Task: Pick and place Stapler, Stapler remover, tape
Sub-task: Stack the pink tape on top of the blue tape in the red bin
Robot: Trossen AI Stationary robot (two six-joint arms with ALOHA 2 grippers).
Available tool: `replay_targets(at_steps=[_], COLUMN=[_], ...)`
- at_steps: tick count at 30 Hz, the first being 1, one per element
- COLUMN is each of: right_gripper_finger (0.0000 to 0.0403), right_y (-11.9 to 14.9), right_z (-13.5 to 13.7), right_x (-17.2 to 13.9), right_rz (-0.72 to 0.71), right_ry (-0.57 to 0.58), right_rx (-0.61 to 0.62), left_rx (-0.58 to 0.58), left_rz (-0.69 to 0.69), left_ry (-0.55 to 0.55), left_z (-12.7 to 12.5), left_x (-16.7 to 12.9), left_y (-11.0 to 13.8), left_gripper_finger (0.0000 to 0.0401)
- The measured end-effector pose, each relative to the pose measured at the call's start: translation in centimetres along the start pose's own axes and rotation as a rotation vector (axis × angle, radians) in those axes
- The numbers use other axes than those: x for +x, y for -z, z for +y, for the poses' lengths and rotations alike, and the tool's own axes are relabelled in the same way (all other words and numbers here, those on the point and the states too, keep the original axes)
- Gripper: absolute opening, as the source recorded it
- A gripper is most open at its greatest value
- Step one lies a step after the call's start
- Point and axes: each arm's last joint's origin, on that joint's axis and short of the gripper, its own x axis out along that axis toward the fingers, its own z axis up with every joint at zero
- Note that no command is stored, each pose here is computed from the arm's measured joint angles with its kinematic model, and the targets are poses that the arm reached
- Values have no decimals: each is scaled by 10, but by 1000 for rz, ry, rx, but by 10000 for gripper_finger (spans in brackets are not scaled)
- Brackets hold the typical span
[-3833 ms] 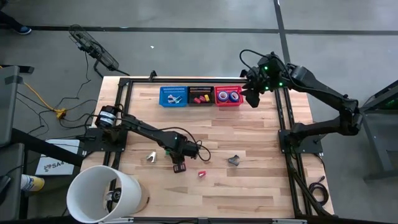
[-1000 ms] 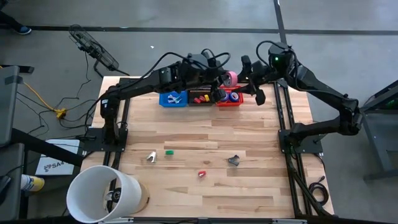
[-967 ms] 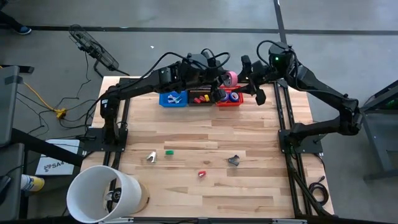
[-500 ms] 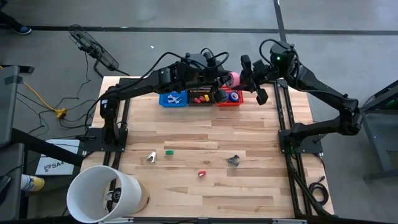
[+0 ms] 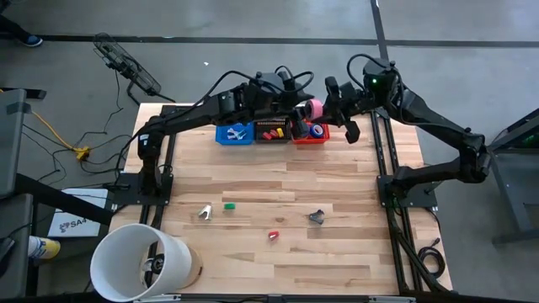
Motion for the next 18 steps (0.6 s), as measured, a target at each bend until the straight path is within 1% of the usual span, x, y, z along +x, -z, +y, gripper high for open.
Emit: replay_targets(at_steps=[5, 9, 12, 18], right_gripper_finger=[34, 34, 34, 34], right_y=[1, 5, 8, 19], right_z=[0, -1, -2, -9], right_x=[0, -1, -1, -3], right_rz=[16, 49, 81, 181], right_ry=[27, 68, 114, 249], right_rx=[24, 46, 53, 77], left_rx=[1, 9, 16, 16], left_rz=[5, 22, 66, 108], left_ry=[10, 2, -21, -120], left_z=[0, 2, 6, 12], left_x=[0, -8, -21, -38], left_y=[1, -1, -2, -5], left_gripper_finger=[190, 220, 228, 229])
